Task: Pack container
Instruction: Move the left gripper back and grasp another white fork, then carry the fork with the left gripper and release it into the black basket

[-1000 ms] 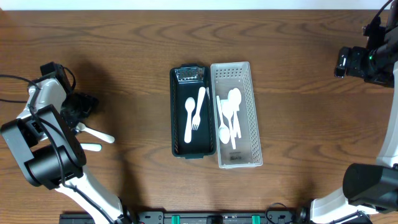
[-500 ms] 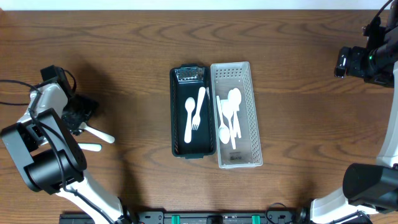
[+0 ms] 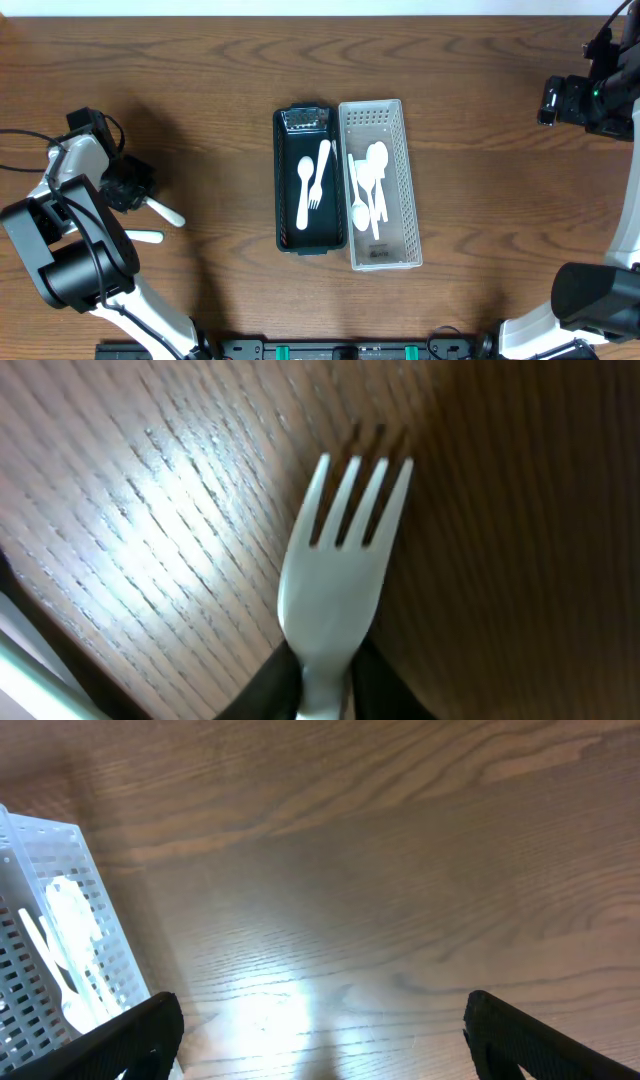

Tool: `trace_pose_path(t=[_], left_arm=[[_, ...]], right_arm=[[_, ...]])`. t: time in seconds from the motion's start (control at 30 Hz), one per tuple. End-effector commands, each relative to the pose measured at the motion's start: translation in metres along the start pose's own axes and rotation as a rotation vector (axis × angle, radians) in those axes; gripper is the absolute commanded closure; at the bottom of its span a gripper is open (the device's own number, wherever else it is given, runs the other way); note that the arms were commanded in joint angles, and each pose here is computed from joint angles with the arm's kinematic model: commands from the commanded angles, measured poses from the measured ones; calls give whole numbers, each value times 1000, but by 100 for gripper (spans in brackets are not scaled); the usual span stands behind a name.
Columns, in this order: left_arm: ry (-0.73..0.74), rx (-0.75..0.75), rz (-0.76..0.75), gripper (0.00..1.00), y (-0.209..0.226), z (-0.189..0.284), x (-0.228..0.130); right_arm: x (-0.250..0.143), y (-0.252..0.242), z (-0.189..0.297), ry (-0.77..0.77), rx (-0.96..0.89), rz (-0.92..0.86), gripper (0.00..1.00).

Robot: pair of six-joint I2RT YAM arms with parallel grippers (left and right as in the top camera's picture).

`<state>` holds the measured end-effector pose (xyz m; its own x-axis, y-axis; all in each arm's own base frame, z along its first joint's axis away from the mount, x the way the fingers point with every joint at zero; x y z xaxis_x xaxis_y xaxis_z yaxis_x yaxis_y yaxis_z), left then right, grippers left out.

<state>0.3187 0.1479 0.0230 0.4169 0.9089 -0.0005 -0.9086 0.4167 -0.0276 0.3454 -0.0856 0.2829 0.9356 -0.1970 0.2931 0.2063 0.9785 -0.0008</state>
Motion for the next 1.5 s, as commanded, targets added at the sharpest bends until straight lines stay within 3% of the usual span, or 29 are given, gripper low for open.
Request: trace_pose_path(t=[0.0, 0.1, 0.2, 0.4, 0.63, 0.77, 0.9, 1.03, 1.37, 1.47], left_arm=[[113, 81, -2, 88, 19, -33, -24], [115, 82, -15, 94, 17, -27, -24], [94, 64, -76, 94, 5, -8, -24], [-58, -68, -273, 94, -44, 70, -38], [-269, -321, -627, 94, -111, 183, -119], [-295, -419, -789, 94, -129, 209, -177], [-254, -432, -928, 94, -141, 203, -228], [-199, -385, -1010, 94, -151, 177, -257], [-24, -111, -1092, 94, -158, 63, -284], [8, -55, -1094, 87, -155, 41, -285]], right_arm=[[0, -1, 1, -3, -4, -9, 7], [0, -1, 1, -3, -4, -9, 7], [1, -1, 1, -6, -4, -9, 7], [1, -1, 1, -6, -4, -9, 7], [0, -1, 1, -2, -3, -9, 7], [0, -1, 1, -2, -3, -9, 7], [0, -1, 1, -3, -3, -9, 7], [0, -1, 1, -3, -3, -9, 7], [0, -1, 1, -1, -3, -9, 7], [-1, -1, 1, 0, -2, -9, 7]])
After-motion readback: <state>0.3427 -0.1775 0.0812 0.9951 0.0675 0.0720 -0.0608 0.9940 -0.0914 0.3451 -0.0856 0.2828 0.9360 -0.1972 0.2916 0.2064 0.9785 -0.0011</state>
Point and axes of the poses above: each gripper's point midway between its finger pads, its own z axis back along the fingers, its own y axis along the line the jaws close on, x = y × z, the point moved 3 cm from there along z, back along the fingers, and after that the axes turned 3 degrees about z, right-handed, at the moved point
